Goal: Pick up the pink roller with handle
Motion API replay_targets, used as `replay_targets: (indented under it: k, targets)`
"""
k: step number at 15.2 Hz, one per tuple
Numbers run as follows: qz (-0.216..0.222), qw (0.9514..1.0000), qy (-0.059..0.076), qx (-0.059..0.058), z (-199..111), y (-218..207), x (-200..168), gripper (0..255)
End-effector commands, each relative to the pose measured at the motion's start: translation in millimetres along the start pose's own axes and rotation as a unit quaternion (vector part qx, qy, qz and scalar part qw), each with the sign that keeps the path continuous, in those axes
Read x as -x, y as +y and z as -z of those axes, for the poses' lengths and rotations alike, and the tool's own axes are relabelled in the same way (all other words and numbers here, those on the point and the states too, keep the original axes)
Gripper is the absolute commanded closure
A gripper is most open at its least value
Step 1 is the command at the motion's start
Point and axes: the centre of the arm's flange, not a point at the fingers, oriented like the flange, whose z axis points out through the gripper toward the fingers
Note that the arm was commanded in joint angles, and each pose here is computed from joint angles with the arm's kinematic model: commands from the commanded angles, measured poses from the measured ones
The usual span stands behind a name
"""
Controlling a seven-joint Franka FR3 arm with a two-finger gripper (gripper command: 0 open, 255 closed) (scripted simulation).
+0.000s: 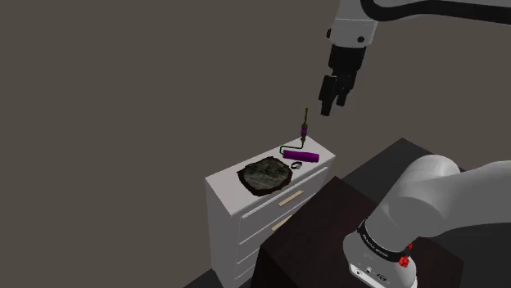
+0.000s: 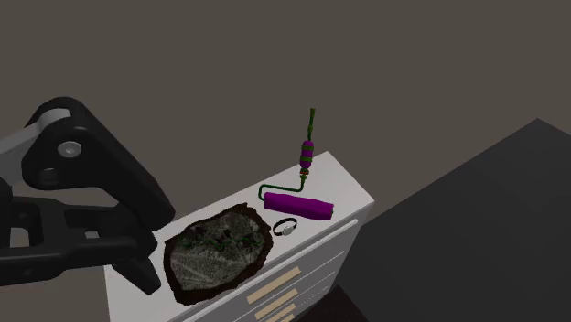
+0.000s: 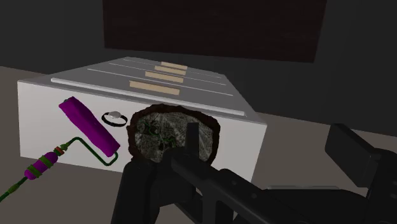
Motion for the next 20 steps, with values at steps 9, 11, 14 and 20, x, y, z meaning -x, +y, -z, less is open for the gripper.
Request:
replay_targets:
  k: [9,11,14,20]
  targets:
    - [-0.051,0.9982,0.030,0.007,-63,56,-52,0]
    - [-0.064,0.9972,0.037,0.009,-78,71,-65,0]
    - [-0.083,0.9954,0.048,0.012,-100,95,-84,0]
    - [-0.121,0.9901,0.070,0.018,-143,144,-120,0]
